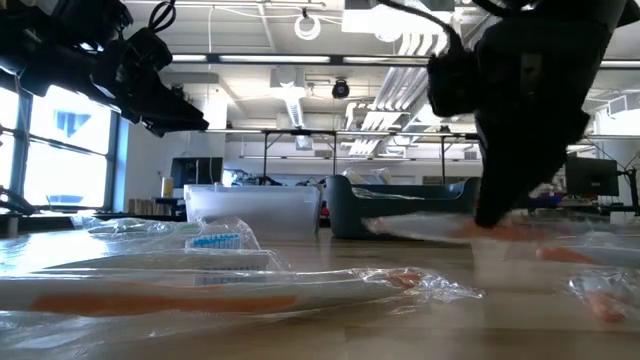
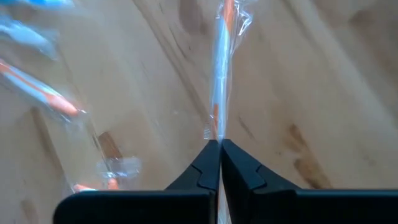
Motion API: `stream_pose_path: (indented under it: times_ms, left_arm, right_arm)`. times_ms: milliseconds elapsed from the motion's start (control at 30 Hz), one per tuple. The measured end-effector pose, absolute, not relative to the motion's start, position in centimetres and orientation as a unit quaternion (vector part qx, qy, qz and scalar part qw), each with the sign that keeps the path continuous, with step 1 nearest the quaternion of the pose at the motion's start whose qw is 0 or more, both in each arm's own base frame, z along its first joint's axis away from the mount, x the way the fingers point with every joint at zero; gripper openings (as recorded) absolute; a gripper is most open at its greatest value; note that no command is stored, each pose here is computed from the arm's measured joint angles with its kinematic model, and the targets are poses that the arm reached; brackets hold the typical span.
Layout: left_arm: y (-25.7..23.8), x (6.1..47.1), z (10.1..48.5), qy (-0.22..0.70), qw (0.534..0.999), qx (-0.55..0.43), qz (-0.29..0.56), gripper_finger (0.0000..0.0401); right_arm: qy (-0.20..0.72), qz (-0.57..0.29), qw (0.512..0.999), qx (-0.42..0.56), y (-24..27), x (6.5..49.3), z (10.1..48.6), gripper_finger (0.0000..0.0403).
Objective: Pick & Place Toothbrushes
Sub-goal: Put the orange toothbrush into the blue bin
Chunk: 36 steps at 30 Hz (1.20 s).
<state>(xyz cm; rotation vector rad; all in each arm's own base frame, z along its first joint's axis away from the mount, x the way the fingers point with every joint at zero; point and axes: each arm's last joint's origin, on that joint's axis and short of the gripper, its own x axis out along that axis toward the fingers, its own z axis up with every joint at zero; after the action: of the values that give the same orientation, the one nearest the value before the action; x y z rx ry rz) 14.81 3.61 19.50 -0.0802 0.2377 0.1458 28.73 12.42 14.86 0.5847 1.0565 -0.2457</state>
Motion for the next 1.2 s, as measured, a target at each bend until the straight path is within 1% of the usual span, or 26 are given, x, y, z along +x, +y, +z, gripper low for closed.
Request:
stream_pose_path:
  times_ms: [167, 400, 667, 900, 1067, 1200]
  left_arm:
    - [3.6, 14.8, 19.5, 0.119, 0.989, -0.04, 0.073, 0.0171]
    - [3.6, 14.8, 19.5, 0.119, 0.989, -0.04, 0.073, 0.0171]
    - [3.6, 14.8, 19.5, 0.119, 0.989, -0.04, 0.073, 0.0171]
    - [3.6, 14.8, 19.5, 0.119, 0.989, -0.039, 0.073, 0.0171]
    - [3.6, 14.8, 19.5, 0.119, 0.989, -0.039, 0.073, 0.0171]
    - [3.6, 14.8, 19.5, 0.119, 0.989, -0.039, 0.073, 0.0171]
  right_arm:
    - [0.449, -0.114, 0.848, 0.257, 12.0, 28.3, 17.3, 0.0003]
    - [0.357, -0.118, 0.901, 0.218, 11.0, 27.1, 21.9, 0.0003]
    - [0.275, -0.146, 0.941, 0.133, 8.9, 25.6, 25.8, 0.0003]
    - [0.248, -0.189, 0.95, 0.031, 5.9, 25.4, 27.4, 0.0003]
    - [0.24, -0.224, 0.945, -0.006, 3.1, 25.8, 28.0, 0.0003]
    - [0.236, -0.232, 0.943, -0.017, 0.6, 26.3, 28.3, 0.0003]
